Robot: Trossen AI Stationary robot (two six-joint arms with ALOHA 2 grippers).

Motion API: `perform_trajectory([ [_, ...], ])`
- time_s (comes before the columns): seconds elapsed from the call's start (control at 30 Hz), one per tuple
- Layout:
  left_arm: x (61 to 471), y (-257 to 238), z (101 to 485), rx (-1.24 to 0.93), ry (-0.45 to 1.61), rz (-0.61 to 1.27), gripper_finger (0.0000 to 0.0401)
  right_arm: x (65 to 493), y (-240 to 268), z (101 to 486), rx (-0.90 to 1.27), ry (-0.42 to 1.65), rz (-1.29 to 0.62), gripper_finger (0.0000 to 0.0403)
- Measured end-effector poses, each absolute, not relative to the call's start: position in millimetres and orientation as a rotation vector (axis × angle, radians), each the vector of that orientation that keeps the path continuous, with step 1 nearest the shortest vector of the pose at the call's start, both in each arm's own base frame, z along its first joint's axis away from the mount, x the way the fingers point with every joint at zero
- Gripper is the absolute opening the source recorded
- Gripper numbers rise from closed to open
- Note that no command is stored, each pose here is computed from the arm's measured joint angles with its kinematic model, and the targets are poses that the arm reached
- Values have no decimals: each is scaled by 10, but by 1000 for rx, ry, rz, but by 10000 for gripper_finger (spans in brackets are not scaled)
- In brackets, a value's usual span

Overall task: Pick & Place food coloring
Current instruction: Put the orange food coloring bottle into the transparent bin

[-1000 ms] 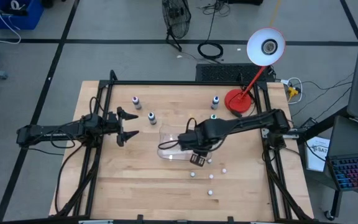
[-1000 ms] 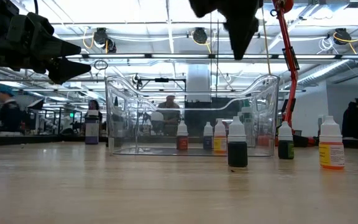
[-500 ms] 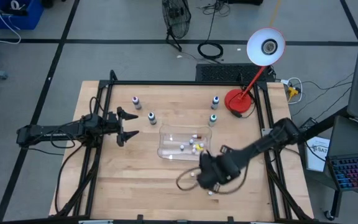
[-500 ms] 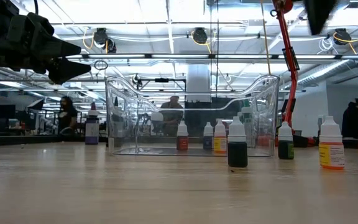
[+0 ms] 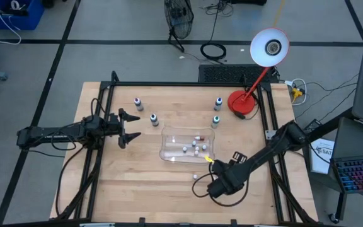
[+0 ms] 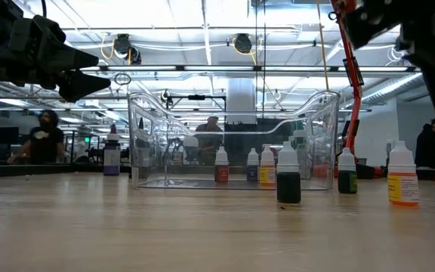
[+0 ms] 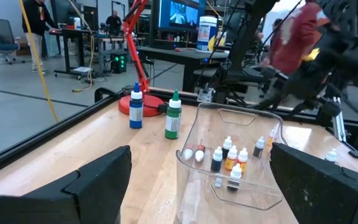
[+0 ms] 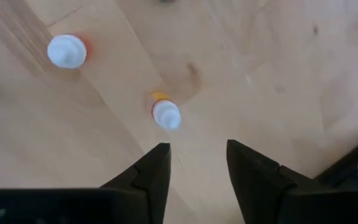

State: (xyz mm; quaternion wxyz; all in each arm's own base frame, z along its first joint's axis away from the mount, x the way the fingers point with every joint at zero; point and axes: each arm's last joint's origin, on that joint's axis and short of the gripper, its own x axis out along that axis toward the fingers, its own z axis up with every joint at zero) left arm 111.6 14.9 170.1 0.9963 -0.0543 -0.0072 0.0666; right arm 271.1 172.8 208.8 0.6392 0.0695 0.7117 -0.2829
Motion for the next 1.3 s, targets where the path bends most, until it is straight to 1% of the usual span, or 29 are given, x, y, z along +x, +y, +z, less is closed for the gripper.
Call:
perform_trajectory([
  [0.23,1116,149,1701,-109,-14,133,379,2779,1671,1974,211,1637,-583,193],
  [0.4,1116,149,1701,-109,-14,133,379,2805,1634,1973,212,1642,-572,207],
  [0.8,1116,149,1701,-109,-14,133,379,2879,1626,1945,221,1584,-524,203],
  [0.97,1116,149,1700,-109,-14,133,379,2779,1575,1787,207,1647,-549,203],
  [1.07,1116,149,1701,-109,-14,133,379,2760,1550,1700,214,1647,-550,204],
  [1.3,1116,149,1701,-109,-14,133,379,2766,1553,1645,246,1649,-519,199],
])
